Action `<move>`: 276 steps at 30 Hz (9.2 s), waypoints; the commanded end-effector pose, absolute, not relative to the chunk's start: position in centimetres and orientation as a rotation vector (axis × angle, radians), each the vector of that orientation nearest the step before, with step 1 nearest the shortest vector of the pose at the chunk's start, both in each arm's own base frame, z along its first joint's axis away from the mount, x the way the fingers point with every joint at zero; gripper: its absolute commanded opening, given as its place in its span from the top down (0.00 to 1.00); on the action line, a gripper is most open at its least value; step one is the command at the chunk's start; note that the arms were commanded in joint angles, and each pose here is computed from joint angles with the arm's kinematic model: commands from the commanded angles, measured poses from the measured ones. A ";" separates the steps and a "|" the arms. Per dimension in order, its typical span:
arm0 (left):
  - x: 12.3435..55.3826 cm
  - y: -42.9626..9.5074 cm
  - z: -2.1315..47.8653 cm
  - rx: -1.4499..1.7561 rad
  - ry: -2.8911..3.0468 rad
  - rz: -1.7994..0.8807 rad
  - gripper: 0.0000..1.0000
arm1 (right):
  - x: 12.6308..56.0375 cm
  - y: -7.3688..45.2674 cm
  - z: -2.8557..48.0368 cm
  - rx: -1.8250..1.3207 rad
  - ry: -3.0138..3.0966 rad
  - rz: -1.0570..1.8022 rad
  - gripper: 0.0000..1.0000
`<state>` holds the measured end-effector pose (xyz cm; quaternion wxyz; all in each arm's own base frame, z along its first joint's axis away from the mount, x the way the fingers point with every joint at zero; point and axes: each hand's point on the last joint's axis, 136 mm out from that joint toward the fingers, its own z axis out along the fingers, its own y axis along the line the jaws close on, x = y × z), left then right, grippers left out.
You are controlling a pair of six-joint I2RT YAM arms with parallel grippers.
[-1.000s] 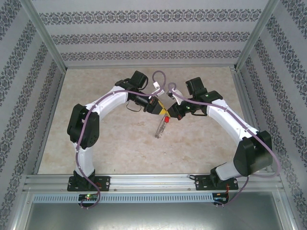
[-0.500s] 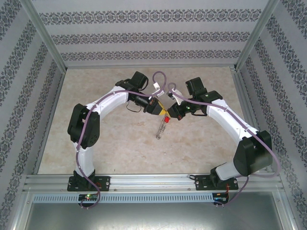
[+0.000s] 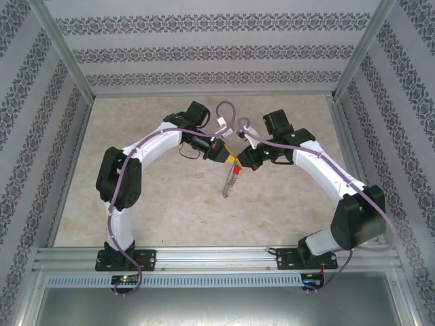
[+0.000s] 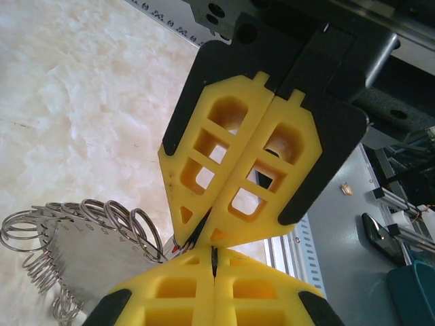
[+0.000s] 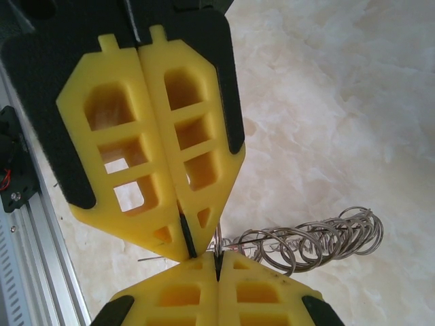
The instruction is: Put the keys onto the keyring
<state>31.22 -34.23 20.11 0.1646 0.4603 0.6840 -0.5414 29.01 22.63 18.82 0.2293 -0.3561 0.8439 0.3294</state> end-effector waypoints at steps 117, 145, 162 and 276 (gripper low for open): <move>33.3 -34.3 21.3 1.242 1.847 -1.487 1.00 | 31.6 20.2 23.7 -0.726 2.076 0.976 0.56; 33.4 -34.3 22.7 1.176 1.783 -1.470 1.00 | 32.7 22.0 19.2 -0.446 2.042 1.165 0.62; 33.4 -34.5 24.0 1.153 1.739 -1.480 1.00 | 31.3 22.0 18.4 -0.493 2.049 1.257 1.00; 33.4 -34.3 24.8 1.126 1.729 -1.469 1.00 | 31.1 22.5 23.7 -0.555 1.909 1.357 0.64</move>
